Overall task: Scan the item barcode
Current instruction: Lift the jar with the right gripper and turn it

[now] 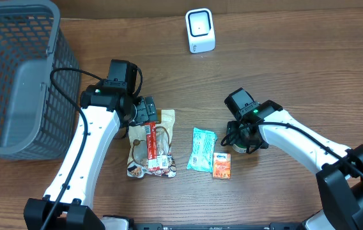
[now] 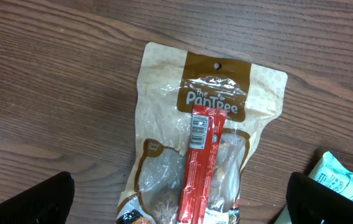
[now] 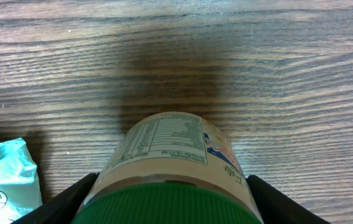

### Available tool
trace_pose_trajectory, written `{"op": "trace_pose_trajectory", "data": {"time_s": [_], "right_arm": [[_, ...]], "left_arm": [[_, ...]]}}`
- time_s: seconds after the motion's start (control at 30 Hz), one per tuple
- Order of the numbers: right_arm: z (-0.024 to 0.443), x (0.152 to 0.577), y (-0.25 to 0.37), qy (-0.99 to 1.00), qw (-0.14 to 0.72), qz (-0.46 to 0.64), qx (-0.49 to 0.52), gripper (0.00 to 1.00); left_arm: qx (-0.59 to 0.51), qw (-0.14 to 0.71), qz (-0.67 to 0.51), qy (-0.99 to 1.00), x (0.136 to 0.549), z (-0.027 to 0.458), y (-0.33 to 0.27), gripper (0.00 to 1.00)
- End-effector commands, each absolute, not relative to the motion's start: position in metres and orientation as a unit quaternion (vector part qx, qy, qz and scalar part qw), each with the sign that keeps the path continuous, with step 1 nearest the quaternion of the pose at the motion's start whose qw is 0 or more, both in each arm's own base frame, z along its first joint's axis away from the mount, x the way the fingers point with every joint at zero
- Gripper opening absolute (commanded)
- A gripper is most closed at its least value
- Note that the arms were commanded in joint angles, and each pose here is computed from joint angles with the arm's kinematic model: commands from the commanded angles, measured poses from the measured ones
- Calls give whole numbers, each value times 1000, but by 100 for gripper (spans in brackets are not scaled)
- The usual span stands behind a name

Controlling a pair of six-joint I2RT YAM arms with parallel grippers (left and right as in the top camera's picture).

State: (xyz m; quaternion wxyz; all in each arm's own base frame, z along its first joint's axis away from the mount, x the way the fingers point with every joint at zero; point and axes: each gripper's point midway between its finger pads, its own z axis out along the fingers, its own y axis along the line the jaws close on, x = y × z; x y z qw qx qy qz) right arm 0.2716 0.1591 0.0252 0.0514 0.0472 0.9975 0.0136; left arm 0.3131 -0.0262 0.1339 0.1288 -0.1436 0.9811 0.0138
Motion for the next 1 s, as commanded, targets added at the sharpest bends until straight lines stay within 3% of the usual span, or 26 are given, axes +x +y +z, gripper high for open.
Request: {"op": "trace_pose_trajectory", "data": {"time_s": [0.0,0.43,0.7,0.97], "right_arm": [[19,265,154,998,40,8,48,72],[11,261,152,998,41,9,48,72],[16,263,152,998,39,8,52,49],[65,275,160,993,6,74,89,26]], "left_arm": [[-148,135,9,980,317,138,-28,100],[-148,135,9,980,317,138,-28,100],[-148,135,9,980,317,138,-28,100],[-148,135,9,980,317,138,-28,100]]}}
